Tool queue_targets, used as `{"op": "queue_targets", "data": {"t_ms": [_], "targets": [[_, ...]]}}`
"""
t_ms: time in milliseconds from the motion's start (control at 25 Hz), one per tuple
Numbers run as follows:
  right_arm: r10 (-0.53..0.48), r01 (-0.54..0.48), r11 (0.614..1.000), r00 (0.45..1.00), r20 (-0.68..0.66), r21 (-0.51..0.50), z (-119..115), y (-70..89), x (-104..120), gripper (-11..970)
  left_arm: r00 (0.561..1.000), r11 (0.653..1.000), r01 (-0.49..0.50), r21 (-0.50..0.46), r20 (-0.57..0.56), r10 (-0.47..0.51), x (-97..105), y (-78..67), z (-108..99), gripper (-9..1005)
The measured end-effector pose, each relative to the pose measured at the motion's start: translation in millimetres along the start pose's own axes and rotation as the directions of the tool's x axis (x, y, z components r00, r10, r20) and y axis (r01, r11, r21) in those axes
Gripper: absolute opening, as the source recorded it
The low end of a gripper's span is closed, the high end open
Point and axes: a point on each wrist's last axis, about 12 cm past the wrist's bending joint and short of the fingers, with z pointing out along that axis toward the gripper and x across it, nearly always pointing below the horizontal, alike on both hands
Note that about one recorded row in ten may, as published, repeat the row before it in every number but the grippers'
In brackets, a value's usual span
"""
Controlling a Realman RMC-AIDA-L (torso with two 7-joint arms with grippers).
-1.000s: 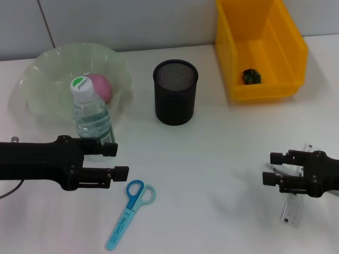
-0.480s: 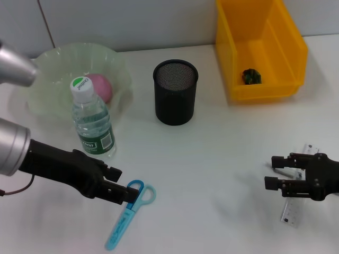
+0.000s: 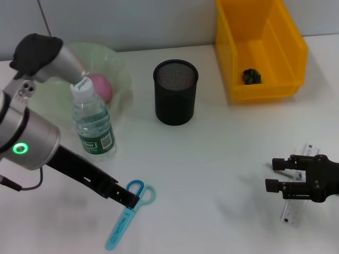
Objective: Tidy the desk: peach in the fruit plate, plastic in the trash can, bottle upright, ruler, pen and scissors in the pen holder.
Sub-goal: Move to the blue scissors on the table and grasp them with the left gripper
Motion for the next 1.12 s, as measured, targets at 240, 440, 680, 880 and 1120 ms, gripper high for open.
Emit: {"op": "queue_targets", "data": {"t_ms": [240, 440, 680, 880, 1120], "targets": [[0.002, -0.002, 1.000, 1.000, -0.001, 0.001, -0.3, -0.2, -0.2, 743, 0.998, 0.998, -0.009, -0.062, -0.069, 0.005, -10.6, -13.3, 8.5, 723], [0.004, -0.004, 1.000, 1.000, 0.000, 0.002, -0.3, -0.5, -0.9, 743, 0.990, 0.989, -0.054, -0.139, -0.136, 0.035, -16.7, -25.3, 16.6, 721], [0.014, -0.014, 1.000, 1.000, 0.005, 0.006, -0.9, -0.9, -1.3, 742, 0.985, 0.977, -0.101, -0.186, -0.156, 0.072, -21.1, -37.2, 23.1, 720], [0.021, -0.021, 1.000, 1.000, 0.004, 0.009, -1.8, -1.4, -1.5, 742, 0.983, 0.974, -0.126, -0.188, -0.159, 0.097, -21.8, -41.5, 28.8, 720], [0.025, -0.025, 1.000, 1.000, 0.002, 0.013, -3.4, -2.4, -2.2, 743, 0.977, 0.969, -0.157, -0.189, -0.174, 0.124, -21.3, -45.1, 39.5, 718]]}}
